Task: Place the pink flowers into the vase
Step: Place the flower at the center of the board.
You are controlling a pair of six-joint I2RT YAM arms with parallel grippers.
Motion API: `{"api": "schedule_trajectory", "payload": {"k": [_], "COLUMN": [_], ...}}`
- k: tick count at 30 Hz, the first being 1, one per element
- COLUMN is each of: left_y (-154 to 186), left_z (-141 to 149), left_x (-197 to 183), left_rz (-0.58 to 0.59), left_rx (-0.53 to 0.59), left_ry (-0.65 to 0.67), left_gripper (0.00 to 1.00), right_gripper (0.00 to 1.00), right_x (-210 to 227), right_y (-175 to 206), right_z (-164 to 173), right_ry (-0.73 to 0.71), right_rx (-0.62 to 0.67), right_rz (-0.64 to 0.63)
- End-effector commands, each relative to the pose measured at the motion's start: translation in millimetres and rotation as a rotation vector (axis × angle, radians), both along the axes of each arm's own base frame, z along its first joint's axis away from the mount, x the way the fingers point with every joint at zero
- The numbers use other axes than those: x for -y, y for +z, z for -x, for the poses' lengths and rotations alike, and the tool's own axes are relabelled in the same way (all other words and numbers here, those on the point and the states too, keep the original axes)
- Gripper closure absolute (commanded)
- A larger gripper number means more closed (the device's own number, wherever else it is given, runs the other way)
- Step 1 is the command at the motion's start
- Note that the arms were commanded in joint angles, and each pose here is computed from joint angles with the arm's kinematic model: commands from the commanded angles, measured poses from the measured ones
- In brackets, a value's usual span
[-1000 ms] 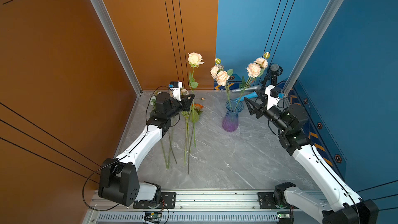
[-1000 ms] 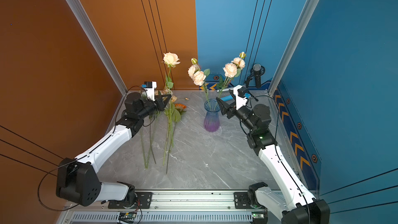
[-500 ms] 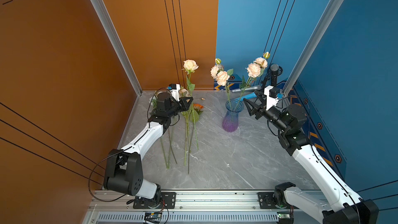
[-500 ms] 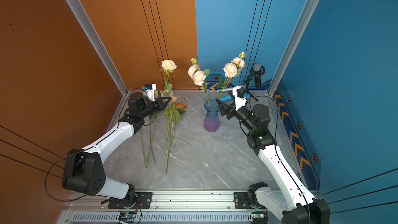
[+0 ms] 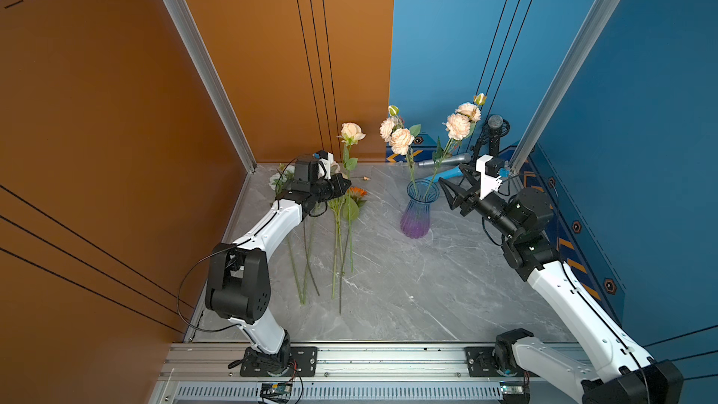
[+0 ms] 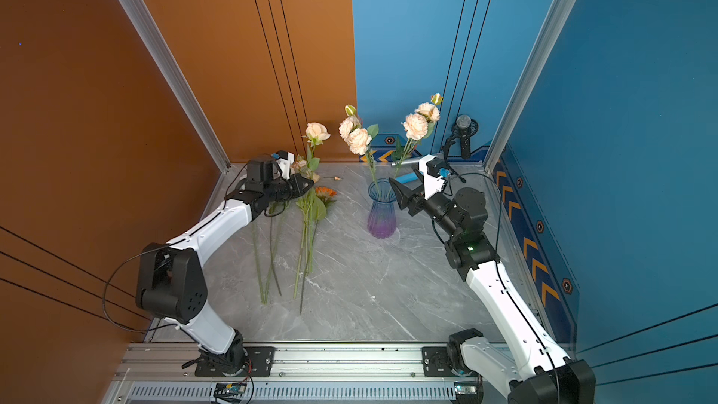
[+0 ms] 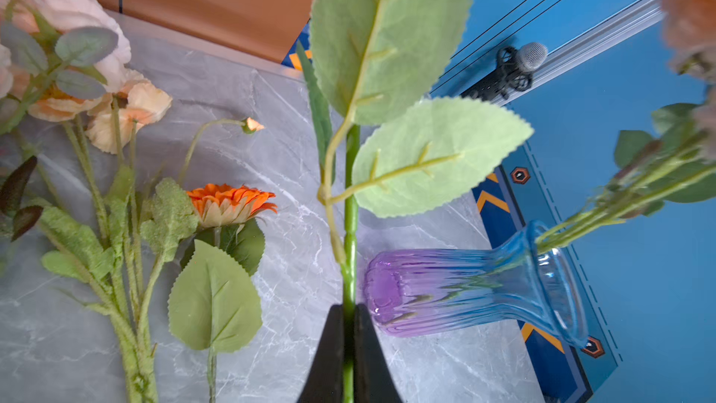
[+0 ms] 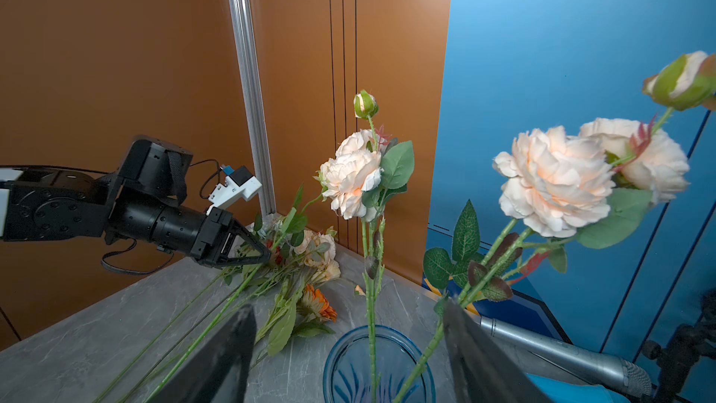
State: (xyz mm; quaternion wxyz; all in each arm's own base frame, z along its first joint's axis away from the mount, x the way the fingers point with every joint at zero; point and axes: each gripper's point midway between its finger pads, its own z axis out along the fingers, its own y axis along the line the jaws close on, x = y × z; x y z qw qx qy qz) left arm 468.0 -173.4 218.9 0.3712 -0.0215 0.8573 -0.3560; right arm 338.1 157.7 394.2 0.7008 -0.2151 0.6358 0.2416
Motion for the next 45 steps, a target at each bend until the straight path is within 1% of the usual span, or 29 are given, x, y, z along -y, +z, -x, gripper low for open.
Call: {"api": "schedule_trajectory", "payload": {"k": [1,7,12,16,23,28,33,40,45], "left_y": [-35.1,-62.6,-81.5,-94.0,-117.8,-123.6,-138.1,-146.7,-150.0], "left_z": [4.8,-1.1,3.0,7.7,8.1,5.7,4.7,6.3,7.2], "left_x": [-1.3,8.6,23.8,36.8,46.8,53.1,57.1,52.5,51.8], "left_rz": [-0.089,-0.158,-0.221,-0.247,-0.295,-0.356,-0.405,-0.465,-0.482], "left_rx": [-0.109,-0.154,-0.176,-0.191,-0.234,-0.214,-0.221,-0.229,-0.238], "left_ry": [-0.029,-0.063,-0.087,-0.102,-0.071,-0.061,-0.052,-0.015,-0.019], "left_gripper": [0.98,0.98,0.98,0.98,0.98,0.98,0.98,0.94,0.92], "right_gripper": [0.23,0.23,0.23,0.24,0.23,0.23,0.23,0.23,0.24], "right_x": [1.3,2.3,3.1,2.7,2.5,3.2,4.0,4.4,3.7], "right_y": [-0.8,-2.1,-3.6,-5.1,-8.0,-9.4,-11.2,-11.1,-13.3], "right_z": [2.4,2.2,1.1,0.4,0.3,1.3,1.6,1.8,1.9], "right_ry": [-0.012,-0.019,-0.024,-0.023,-0.022,-0.025,-0.027,-0.028,-0.023], "right_rx": [0.001,-0.003,-0.009,-0.014,-0.021,-0.023,-0.027,-0.027,-0.030], "right_rz": [0.014,0.029,0.035,0.039,0.040,0.046,0.048,0.049,0.050]}}
